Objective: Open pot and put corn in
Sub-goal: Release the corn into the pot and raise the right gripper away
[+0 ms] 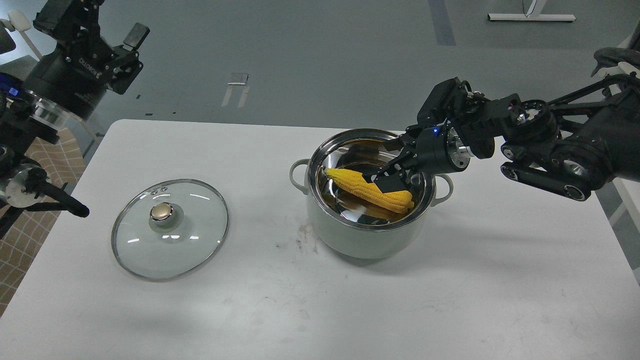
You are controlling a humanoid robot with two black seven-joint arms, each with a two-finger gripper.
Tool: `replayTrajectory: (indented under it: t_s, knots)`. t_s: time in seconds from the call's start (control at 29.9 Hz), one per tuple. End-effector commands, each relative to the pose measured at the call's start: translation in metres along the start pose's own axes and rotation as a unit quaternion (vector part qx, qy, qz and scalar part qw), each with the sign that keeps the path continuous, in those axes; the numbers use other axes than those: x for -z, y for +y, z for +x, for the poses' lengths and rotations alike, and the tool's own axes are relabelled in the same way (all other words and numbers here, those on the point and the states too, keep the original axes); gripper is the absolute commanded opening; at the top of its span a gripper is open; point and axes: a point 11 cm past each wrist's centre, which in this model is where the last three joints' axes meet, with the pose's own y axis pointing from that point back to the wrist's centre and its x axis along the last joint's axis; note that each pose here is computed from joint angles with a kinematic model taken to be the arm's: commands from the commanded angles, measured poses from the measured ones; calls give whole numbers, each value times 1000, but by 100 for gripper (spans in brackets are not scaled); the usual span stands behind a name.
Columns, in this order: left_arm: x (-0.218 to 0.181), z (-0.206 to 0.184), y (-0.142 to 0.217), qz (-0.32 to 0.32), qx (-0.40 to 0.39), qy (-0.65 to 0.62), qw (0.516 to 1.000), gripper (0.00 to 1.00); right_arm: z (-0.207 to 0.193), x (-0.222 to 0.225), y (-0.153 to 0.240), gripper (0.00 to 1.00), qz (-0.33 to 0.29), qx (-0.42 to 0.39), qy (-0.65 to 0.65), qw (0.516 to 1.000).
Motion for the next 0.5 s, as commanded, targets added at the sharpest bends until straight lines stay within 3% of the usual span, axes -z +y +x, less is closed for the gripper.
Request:
replayTrajectory:
  t_s: [0.0,0.23,0.47]
  knots:
    - [1,-2,-1,-1,3,5,1000,98,44,-23,16,99,-31,-100,-48,993]
    - [-6,-4,-20,-19,3,5,1000,98,101,-53,63,99,-61,-311,-124,941]
    - [31,-14,-69,31,-3,77,997,98,91,-90,85,99,-80,-425,-281,857]
